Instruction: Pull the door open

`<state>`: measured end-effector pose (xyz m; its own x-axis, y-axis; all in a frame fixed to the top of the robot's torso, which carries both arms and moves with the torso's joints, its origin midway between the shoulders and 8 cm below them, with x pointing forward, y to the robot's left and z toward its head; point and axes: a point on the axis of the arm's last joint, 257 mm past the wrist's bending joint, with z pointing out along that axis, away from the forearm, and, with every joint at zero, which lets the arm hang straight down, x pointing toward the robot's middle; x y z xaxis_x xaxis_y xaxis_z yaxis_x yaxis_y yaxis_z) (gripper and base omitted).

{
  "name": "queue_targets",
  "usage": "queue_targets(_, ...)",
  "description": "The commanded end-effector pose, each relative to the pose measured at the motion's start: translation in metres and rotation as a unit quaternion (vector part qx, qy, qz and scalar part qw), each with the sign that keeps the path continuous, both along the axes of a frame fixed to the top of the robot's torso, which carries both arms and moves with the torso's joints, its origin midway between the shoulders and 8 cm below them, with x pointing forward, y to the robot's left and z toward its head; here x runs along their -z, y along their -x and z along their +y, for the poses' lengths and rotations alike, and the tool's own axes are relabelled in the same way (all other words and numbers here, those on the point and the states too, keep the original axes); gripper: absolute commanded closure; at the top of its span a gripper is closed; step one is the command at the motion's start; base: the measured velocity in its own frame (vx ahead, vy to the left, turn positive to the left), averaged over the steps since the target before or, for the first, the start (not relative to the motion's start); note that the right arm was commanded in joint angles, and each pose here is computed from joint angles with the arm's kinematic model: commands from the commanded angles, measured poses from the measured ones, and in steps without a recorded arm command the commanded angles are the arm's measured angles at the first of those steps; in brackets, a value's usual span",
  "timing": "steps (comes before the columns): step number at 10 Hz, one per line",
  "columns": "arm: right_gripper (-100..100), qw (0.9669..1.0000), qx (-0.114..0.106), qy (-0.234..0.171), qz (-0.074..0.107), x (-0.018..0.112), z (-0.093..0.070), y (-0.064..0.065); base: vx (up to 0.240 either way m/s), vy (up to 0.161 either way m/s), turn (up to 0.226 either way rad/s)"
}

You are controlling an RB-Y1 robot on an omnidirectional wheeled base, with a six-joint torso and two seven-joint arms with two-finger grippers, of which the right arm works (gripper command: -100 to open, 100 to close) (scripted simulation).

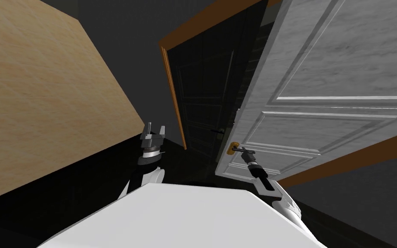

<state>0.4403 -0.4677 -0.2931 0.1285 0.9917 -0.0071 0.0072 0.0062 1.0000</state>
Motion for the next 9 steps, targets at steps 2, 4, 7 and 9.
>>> queue_targets(2, 100, 0.9998, -0.019, -0.001, -0.002, 0.001, 0.007, 0.009, -0.179, -0.055, 0.107)
queue_targets(4, 100, 0.9994, -0.035, -0.001, -0.003, 0.000, 0.011, 0.017, -0.192, -0.062, 0.136)
queue_targets(7, 100, 0.9984, -0.057, -0.003, -0.003, 0.000, 0.017, 0.027, -0.211, -0.058, 0.103)
queue_targets(9, 100, 0.9983, -0.058, -0.001, -0.002, 0.001, 0.011, 0.033, -0.140, -0.035, 0.067)
